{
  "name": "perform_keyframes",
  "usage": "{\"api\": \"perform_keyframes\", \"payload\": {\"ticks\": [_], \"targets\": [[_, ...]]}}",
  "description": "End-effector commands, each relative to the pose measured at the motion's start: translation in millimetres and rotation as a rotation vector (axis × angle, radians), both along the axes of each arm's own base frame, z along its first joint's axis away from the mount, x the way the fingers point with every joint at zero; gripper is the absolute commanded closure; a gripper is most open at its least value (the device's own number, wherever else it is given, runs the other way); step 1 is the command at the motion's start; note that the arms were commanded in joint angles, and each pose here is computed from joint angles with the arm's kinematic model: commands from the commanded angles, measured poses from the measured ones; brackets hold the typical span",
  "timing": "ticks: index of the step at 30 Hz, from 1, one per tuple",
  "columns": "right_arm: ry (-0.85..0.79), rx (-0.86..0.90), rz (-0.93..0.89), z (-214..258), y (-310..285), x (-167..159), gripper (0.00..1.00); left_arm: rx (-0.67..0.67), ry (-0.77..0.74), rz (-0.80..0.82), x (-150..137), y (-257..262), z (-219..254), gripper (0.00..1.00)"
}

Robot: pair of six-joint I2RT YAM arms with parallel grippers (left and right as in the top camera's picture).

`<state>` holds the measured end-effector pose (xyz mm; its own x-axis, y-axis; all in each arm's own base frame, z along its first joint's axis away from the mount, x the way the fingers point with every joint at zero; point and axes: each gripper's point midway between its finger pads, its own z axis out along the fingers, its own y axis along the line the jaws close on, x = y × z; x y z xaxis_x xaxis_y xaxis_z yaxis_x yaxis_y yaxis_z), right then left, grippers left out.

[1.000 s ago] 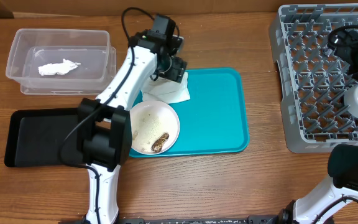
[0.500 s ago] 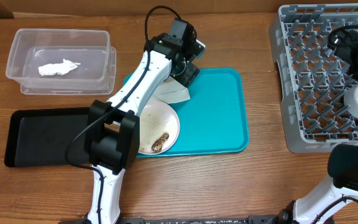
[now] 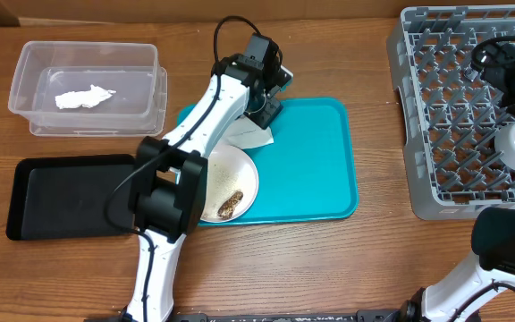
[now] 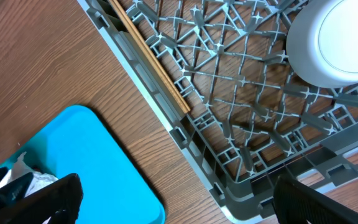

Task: Sort waste into correct bins and load items into the dishwasher
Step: 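Pinch the second white napkin with the left gripper and lift it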

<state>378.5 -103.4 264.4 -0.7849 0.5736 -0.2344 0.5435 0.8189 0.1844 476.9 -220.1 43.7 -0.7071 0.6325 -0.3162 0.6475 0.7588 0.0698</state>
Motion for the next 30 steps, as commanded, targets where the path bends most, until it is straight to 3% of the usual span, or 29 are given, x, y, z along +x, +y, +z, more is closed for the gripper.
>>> {"api": "perform_keyframes", "payload": {"ticks": [1, 3, 5, 10, 13, 19, 30], "targets": [[-0.029, -0.013, -0.01, 11, 0, -4, 0.0, 0.016, -0.005, -0.025, 1, -3, -6, 0.46], [-0.029, -0.013, -0.01, 11, 0, -4, 0.0, 0.025, -0.011, -0.022, 3, -2, -6, 0.46], [-0.029, -0.013, -0.01, 11, 0, -4, 0.0, 0.054, -0.023, -0.011, 5, 4, -6, 0.54], [-0.029, -0.013, -0.01, 11, 0, -4, 0.0, 0.076, -0.032, -0.002, 6, 7, -6, 0.8], [-0.029, -0.013, -0.01, 11, 0, -4, 0.0, 0.071, -0.036, 0.006, 7, 7, -5, 0.91], [-0.029, -0.013, -0.01, 11, 0, -4, 0.0, 0.031, -0.056, 0.073, 11, 5, 10, 0.96], [-0.029, -0.013, -0.01, 11, 0, -4, 0.0, -0.057, -0.142, 0.167, 7, 6, 84, 0.96]]}}
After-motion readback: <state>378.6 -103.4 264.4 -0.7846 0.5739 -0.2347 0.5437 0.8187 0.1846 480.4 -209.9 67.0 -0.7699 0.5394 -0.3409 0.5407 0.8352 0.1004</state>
